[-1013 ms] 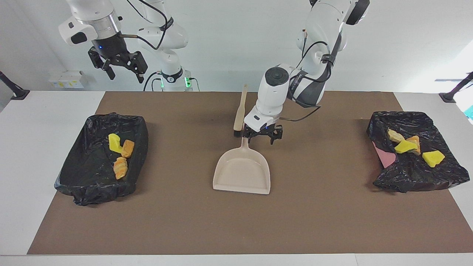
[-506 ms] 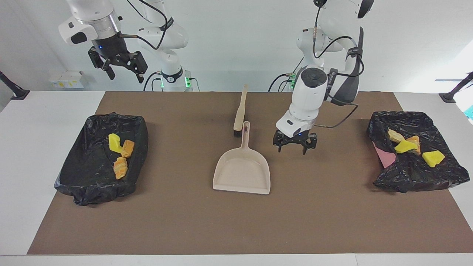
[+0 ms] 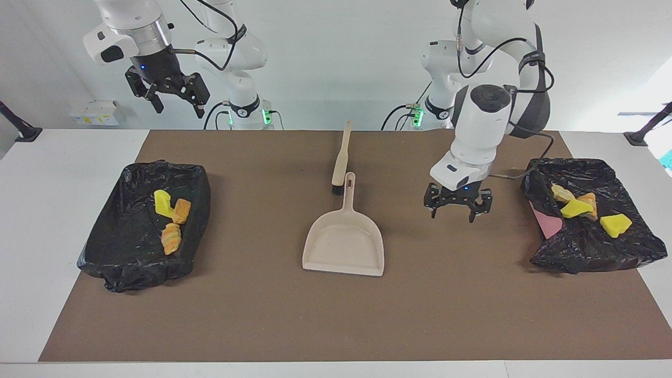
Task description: Sweep and dump trash in bin
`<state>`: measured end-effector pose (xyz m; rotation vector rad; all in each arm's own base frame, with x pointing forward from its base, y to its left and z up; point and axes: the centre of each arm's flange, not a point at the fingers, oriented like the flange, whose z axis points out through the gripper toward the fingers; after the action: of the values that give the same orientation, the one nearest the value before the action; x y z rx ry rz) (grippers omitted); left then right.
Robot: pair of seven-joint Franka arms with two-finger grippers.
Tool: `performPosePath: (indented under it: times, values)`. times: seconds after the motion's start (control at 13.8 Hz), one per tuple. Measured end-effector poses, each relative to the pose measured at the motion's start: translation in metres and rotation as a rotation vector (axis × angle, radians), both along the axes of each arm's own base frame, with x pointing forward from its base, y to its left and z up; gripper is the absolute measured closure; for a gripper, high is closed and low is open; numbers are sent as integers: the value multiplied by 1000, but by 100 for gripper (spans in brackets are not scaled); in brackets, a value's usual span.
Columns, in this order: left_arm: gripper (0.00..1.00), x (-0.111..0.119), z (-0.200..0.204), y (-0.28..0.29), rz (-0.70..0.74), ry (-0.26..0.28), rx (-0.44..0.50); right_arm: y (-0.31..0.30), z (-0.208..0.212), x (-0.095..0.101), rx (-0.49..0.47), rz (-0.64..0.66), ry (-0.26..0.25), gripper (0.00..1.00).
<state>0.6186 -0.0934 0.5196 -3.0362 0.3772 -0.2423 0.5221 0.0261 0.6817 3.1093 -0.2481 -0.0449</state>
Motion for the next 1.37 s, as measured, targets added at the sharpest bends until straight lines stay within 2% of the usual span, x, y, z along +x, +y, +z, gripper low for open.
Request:
performPosePath:
  times: [0.22, 0.43, 0.65, 0.94, 1.37]
  values:
    - [0, -15, 30, 42, 66, 38, -29, 0, 0, 0, 0, 0, 0, 0]
    - [0, -40, 65, 66, 112, 60, -31, 0, 0, 0, 0, 0, 0, 0]
    - [0, -69, 96, 74, 129, 91, -31, 0, 0, 0, 0, 0, 0, 0]
    - [0, -97, 117, 80, 144, 142, -26, 0, 0, 0, 0, 0, 0, 0]
    - [0, -111, 124, 85, 153, 176, -26, 0, 0, 0, 0, -1, 0, 0]
